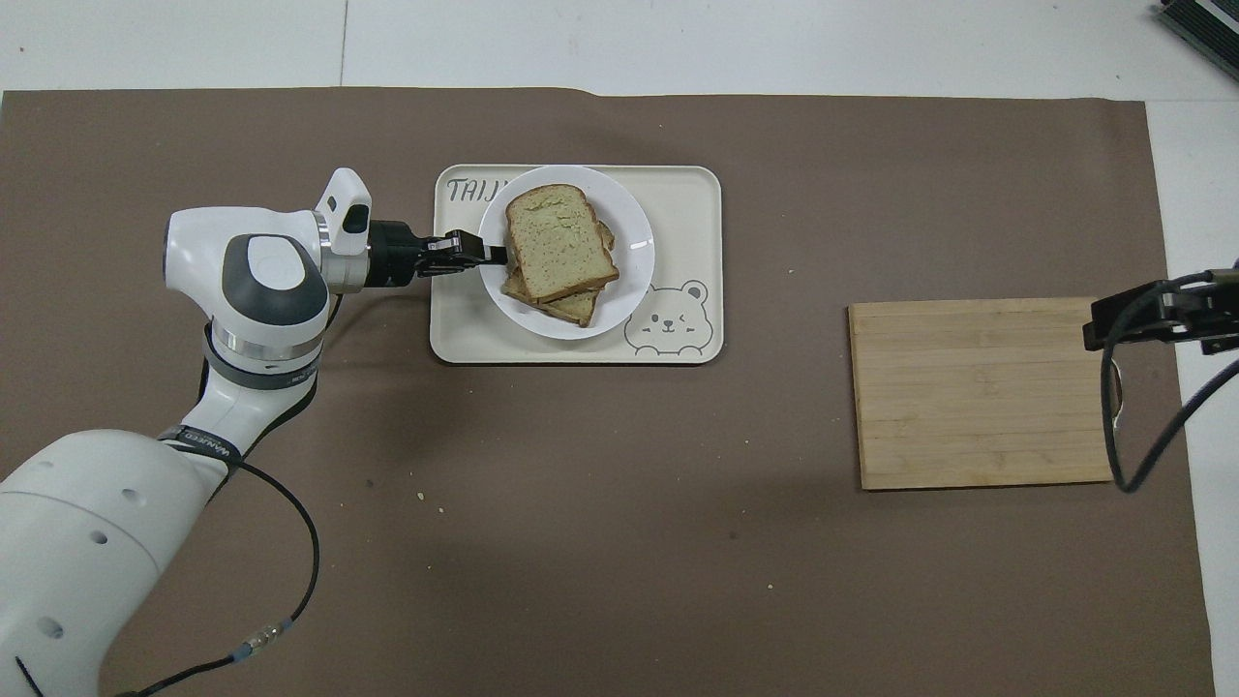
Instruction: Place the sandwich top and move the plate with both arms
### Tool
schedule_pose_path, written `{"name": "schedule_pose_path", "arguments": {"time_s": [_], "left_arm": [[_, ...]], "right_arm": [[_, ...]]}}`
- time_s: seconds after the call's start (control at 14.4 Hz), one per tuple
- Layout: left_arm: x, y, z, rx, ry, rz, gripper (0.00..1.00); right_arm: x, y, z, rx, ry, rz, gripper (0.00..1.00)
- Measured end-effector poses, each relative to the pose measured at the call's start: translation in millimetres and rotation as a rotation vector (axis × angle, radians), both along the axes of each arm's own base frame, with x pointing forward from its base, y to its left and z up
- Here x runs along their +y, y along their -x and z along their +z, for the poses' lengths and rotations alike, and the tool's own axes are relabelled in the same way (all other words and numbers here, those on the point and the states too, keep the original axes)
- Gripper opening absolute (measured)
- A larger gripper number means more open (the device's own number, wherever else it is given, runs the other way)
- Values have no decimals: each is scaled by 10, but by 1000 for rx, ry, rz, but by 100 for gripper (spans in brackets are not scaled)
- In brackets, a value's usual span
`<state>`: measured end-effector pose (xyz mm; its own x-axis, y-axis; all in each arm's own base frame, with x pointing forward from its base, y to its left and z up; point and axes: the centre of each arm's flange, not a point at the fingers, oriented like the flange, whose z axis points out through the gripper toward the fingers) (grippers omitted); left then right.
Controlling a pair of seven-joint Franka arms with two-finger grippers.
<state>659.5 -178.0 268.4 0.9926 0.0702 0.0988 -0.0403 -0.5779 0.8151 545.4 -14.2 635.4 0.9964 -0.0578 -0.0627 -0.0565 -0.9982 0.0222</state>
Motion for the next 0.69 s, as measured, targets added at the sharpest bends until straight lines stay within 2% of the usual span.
{"name": "schedule_pose_path", "arguments": {"time_s": [0.35, 0.49, 0.62, 0.69], "left_arm": [[-185, 11, 34, -33, -52, -18, 5], [-234, 19, 34, -35, -67, -15, 8], [-184, 4, 24, -46, -98, -25, 26], [-166, -3, 34, -60, -132, -52, 41]], "right_arm": [[-4, 0, 1, 0, 0, -1, 100], [2, 0, 1, 0, 0, 1, 100], [64, 7, 5, 2, 0, 13, 100], [117, 13, 9, 2, 0, 23, 100]]}}
